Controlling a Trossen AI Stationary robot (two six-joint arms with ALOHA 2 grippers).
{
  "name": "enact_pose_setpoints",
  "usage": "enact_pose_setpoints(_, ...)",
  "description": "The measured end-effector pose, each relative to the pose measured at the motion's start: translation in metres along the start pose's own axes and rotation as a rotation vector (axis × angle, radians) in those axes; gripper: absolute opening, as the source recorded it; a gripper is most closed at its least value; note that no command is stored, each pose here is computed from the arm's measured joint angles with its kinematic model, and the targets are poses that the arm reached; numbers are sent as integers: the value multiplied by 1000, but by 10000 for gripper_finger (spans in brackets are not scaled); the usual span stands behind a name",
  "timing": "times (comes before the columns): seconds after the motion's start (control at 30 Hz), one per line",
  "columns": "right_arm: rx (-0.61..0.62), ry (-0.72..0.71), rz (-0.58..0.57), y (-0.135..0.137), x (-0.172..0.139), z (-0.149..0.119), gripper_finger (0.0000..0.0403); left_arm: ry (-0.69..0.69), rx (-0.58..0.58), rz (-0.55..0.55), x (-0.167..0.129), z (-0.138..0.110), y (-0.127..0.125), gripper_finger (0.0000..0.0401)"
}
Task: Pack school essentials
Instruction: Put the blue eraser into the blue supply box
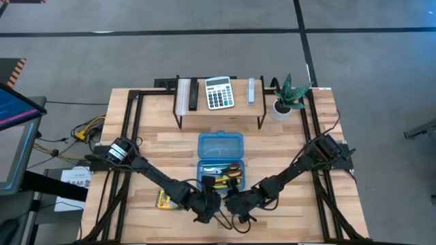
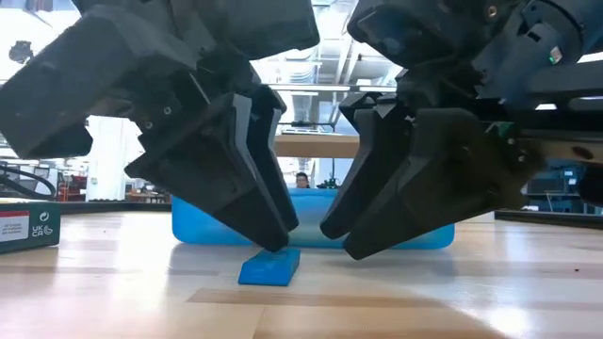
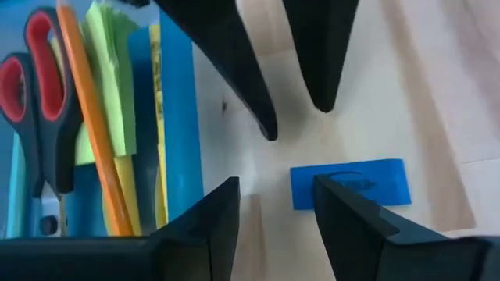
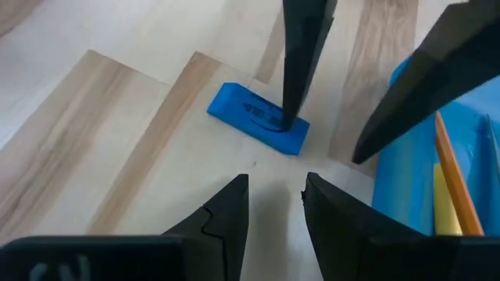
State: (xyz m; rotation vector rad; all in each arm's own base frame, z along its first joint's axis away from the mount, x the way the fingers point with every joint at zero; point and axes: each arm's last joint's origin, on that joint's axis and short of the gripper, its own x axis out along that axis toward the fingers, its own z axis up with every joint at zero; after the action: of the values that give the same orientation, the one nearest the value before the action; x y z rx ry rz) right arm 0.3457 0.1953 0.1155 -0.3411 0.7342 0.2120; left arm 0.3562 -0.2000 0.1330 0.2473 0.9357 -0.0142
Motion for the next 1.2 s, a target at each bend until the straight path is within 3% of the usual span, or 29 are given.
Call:
enact_pose_setpoints(0.5, 1, -4, 0, 0, 0, 0, 144, 18, -127, -146, 3, -2, -1, 148)
enact_pose_setpoints(0.87, -3, -4, 2, 1, 0, 0, 147, 38, -171, -203, 5, -2, 1, 148)
enact_pose_setpoints(1.2, -18, -35, 26, 13, -5, 10, 147, 40, -187, -191, 4, -2, 0, 152)
